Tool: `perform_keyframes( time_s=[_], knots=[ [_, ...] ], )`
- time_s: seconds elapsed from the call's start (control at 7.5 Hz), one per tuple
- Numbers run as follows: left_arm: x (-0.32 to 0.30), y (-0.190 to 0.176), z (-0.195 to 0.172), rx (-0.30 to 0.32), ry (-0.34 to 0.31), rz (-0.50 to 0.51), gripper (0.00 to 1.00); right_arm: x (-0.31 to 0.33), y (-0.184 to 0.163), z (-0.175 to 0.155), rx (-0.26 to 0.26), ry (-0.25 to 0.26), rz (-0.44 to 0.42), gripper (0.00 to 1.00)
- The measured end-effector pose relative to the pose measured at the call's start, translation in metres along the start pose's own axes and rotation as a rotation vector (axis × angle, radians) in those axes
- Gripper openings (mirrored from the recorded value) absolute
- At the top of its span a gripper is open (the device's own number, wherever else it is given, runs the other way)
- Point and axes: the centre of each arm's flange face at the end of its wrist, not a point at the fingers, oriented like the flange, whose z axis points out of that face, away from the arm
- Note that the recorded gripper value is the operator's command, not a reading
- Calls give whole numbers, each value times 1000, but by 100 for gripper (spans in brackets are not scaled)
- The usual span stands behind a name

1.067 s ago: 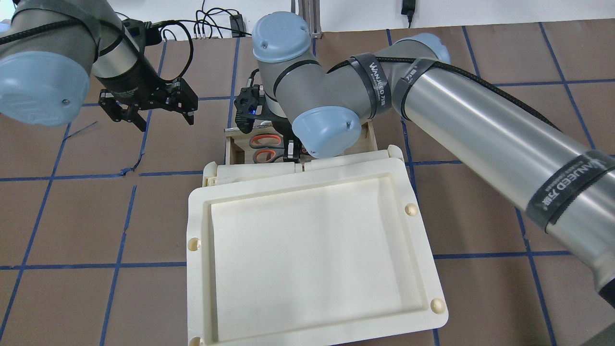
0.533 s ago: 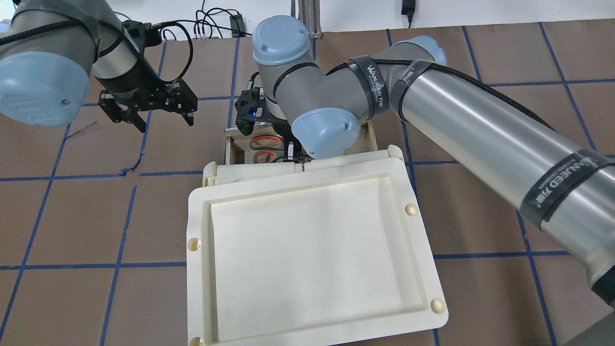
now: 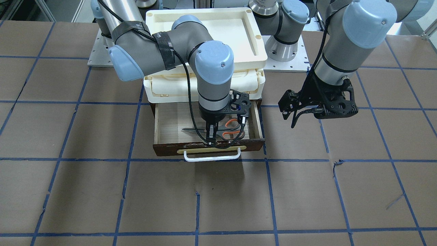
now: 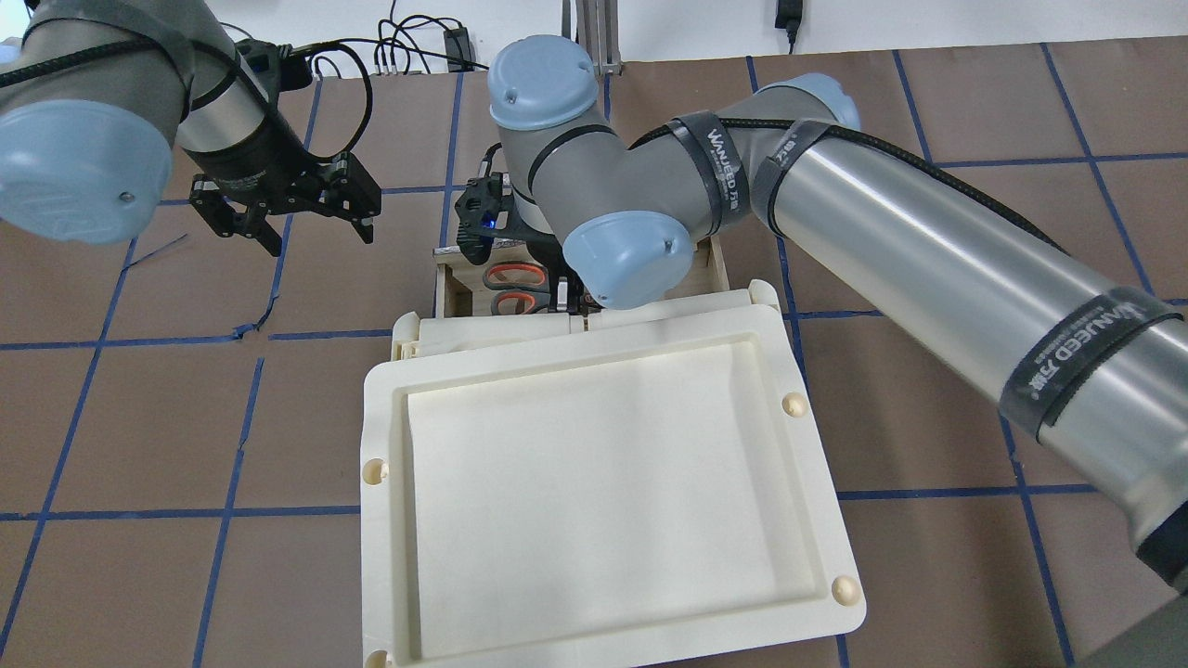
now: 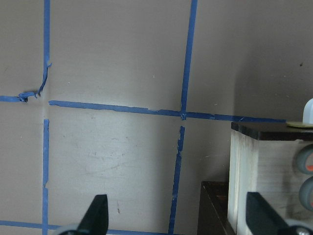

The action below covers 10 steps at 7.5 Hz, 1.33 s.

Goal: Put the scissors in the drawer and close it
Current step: 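Lower the scissors into the drawer with the right gripper, then open the right gripper and withdraw it up from the drawer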

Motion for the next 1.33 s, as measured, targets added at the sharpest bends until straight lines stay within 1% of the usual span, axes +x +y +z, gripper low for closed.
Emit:
perform_keyframes(
  time_s=[0.13,0.27,0.53,1.07,1.33],
  knots=[
    [0,0,0,0,0,1,100,-1,0,2,-2,-3,0,9],
    [1,0,0,-1,0,1,100,-1,1,3,-3,-5,1,13],
    [1,0,0,-1,0,1,100,-1,1,3,-3,-5,1,34],
    [0,0,1,-3,-1,1,100,-2,0,1,1,-3,0,89],
    [-1,1,3,-8,-1,0,100,-2,0,-4,4,6,-1,92]
  ],
)
